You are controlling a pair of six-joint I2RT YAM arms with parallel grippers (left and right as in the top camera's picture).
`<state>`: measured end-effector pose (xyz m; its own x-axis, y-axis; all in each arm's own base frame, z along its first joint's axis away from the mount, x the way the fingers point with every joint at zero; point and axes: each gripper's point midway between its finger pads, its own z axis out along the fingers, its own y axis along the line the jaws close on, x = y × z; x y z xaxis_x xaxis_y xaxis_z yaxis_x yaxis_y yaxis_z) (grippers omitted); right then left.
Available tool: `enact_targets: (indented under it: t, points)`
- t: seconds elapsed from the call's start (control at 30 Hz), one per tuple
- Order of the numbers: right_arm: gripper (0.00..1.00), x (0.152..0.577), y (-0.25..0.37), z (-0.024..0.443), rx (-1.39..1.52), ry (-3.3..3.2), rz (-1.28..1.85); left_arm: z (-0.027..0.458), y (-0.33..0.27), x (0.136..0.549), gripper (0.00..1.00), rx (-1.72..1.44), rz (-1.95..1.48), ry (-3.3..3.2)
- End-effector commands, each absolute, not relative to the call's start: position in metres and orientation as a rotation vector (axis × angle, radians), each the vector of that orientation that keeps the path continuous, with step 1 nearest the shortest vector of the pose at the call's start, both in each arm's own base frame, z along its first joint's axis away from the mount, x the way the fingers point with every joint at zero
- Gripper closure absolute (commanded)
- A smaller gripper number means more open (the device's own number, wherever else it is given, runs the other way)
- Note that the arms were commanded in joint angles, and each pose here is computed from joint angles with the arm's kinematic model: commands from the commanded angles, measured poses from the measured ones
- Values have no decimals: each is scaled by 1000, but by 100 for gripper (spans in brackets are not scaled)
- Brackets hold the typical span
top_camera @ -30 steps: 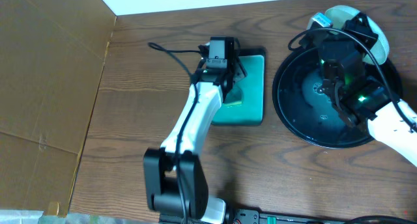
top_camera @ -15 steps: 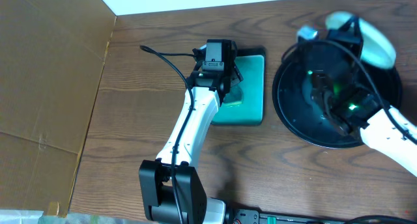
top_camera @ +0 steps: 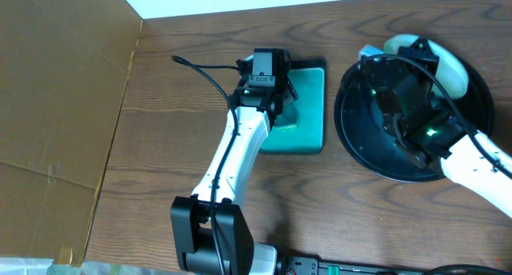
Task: Clean dirty plates on tray and stack at the side
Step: 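Lift the last green plate and carry it rightward, right gripper, then set the last green plate onto the plate stack with the right gripper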
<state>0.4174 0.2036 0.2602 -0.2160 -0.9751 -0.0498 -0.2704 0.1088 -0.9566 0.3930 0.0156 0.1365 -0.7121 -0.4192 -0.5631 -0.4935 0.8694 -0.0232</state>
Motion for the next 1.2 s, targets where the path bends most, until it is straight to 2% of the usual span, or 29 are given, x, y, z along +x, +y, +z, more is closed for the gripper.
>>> enact_targets:
  t: [0.0,0.2,0.3,0.47,0.57,0.67,0.83,1.07,1.17]
  points:
    - [99,423,202,239,-1065,1788,-807,134,19,391,17,-661,199,2469]
    - [99,458,128,225,-416,2050,-426,134,19,391,17,-662,198,2468]
    - [99,469,97,210,-228,2146,-173,134,19,391,16,-662,198,2468]
    - [99,477,33,203,139,2207,315,134,19,391,16,-662,198,2468]
    - [99,473,-22,199,426,2191,454,134,19,391,16,-662,198,2468]
    - [99,460,-84,182,705,2185,407,134,19,391,16,-662,198,2468]
    - [99,423,-177,140,1117,2157,110,134,19,391,16,-662,198,2468]
    - [99,414,-208,102,1259,2156,-45,134,19,391,16,-662,198,2468]
    - [99,407,-221,100,1326,2107,-140,134,19,391,16,-662,198,2468]
